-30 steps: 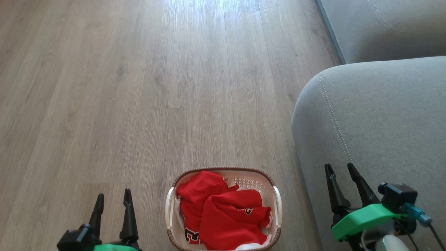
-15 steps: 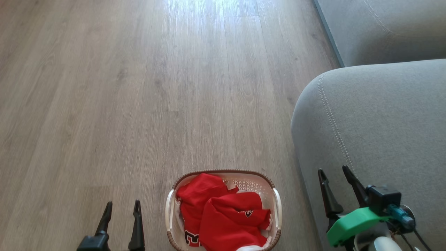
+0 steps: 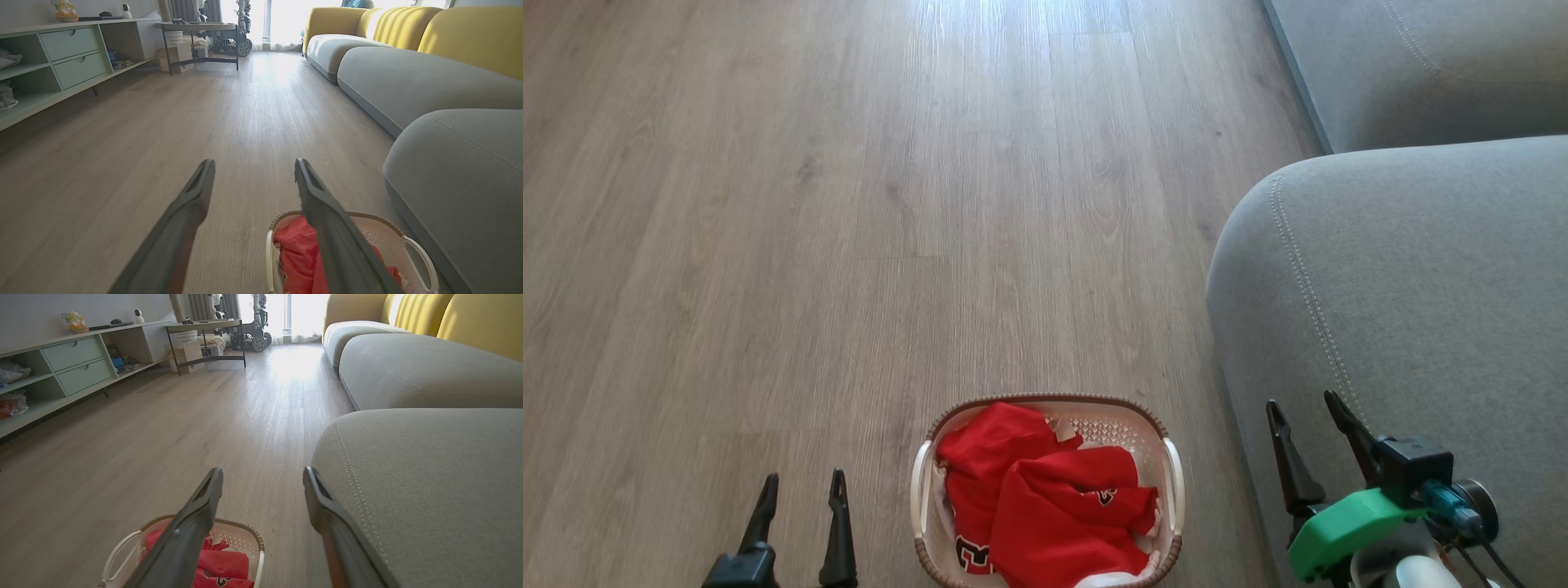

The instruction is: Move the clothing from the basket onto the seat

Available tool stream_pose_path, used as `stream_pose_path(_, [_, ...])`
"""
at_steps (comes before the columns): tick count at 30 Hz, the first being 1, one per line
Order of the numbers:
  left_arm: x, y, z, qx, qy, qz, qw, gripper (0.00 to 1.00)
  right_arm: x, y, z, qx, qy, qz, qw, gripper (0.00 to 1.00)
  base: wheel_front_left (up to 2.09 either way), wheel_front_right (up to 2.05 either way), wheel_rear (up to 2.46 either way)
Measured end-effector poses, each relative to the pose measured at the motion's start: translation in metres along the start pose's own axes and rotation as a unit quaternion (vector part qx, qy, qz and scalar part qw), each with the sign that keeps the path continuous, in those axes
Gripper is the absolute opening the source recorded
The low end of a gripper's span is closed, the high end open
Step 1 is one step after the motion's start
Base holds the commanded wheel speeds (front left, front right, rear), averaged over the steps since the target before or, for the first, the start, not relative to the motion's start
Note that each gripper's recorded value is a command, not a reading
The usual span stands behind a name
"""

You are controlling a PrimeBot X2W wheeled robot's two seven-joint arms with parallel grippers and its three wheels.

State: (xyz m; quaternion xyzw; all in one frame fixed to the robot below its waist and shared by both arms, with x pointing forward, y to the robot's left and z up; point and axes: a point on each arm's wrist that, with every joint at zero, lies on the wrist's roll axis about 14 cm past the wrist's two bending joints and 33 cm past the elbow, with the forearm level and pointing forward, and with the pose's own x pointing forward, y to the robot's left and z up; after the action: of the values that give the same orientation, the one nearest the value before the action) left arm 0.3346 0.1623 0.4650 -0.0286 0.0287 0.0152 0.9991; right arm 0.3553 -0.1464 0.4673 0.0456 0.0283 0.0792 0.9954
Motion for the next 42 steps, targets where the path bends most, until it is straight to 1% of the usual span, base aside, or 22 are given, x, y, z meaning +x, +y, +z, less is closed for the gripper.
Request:
stream_pose_path(26, [0.002, 0.004, 0.001, 0.002, 0.000, 0.006, 1.000, 1.00, 0.001, -0.001, -0.001, -0.001, 0.001, -0.001, 1.000, 1.00, 0.00, 0.00, 0.00])
stream_pose_path(33, [0.004, 0.000, -0.005, 0.005, 0.009, -0.002, 1.000, 1.00, 0.003, -0.004, -0.002, 0.000, 0.002, -0.005, 1.000, 1.00, 0.00, 0.00, 0.00])
stream_pose_path(38, [0.025, -0.009, -0.002, 0.010, 0.007, -0.024, 1.000, 1.00, 0.012, -0.012, -0.005, -0.005, 0.007, -0.014, 1.000, 1.00, 0.00, 0.00, 0.00])
stream_pose_path(42, [0.051, -0.023, -0.002, 0.013, 0.012, -0.050, 0.999, 1.00, 0.036, -0.018, 0.015, -0.010, -0.023, -0.018, 1.000, 1.00, 0.00, 0.00, 0.00])
